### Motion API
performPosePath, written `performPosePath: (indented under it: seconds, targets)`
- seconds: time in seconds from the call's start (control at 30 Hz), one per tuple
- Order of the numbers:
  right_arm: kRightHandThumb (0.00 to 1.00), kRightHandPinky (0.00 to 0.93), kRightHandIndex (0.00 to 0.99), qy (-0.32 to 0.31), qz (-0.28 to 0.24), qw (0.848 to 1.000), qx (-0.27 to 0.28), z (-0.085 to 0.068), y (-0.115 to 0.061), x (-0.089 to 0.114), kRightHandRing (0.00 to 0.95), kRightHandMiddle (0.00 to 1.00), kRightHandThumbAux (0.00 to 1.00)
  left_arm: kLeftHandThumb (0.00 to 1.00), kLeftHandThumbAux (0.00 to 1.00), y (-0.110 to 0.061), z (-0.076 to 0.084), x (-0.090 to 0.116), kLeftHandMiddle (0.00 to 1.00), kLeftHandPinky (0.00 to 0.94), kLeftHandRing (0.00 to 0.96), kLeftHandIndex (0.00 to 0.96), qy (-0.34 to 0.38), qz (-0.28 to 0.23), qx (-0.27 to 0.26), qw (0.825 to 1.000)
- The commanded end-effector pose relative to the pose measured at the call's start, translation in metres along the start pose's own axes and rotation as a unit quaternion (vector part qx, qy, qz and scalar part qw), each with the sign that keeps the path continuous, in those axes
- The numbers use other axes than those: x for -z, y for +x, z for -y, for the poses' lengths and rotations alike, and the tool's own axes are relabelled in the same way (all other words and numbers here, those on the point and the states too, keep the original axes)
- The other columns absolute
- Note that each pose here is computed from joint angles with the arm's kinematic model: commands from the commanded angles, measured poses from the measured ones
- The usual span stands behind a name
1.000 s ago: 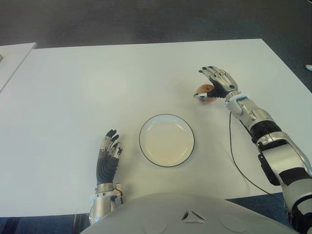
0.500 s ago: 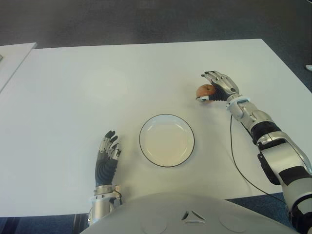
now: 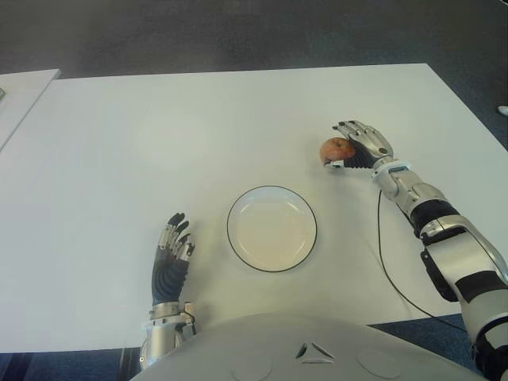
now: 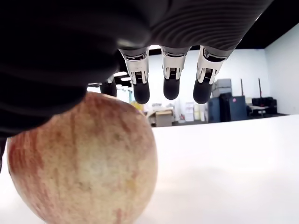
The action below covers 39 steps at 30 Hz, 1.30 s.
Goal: Put the apples into the plate.
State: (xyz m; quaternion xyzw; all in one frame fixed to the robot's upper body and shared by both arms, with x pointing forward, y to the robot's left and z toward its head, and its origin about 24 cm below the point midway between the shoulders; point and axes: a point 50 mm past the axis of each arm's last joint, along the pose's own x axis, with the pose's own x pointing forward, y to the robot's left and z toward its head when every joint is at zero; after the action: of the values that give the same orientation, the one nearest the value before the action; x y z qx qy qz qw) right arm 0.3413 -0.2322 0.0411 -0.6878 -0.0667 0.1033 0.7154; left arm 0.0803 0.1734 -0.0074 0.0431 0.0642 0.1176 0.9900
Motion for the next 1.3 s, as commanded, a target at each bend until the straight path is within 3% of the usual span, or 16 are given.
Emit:
performPosePath:
  seconds: [0.03,1.3]
  targets:
    - [0.348,0.000,0.009,0.004,-0.012,1.000,-0.001,-0.003,-0.003,0.004,0.000,0.000,0.386,0.106,0.525,-0.001,-0.001,0.001,0.119,0.194,0.146,0.121,-0.001,-0.005,0.003,1.000]
    - [0.338,0.000,0.015,0.018,-0.015,1.000,-0.015,-0.014,-0.001,-0.004,0.000,0.000,0.408,0.124,0.520,-0.003,-0.002,-0.004,0.126,0.193,0.146,0.132,-0.005,-0.001,0.001,1.000]
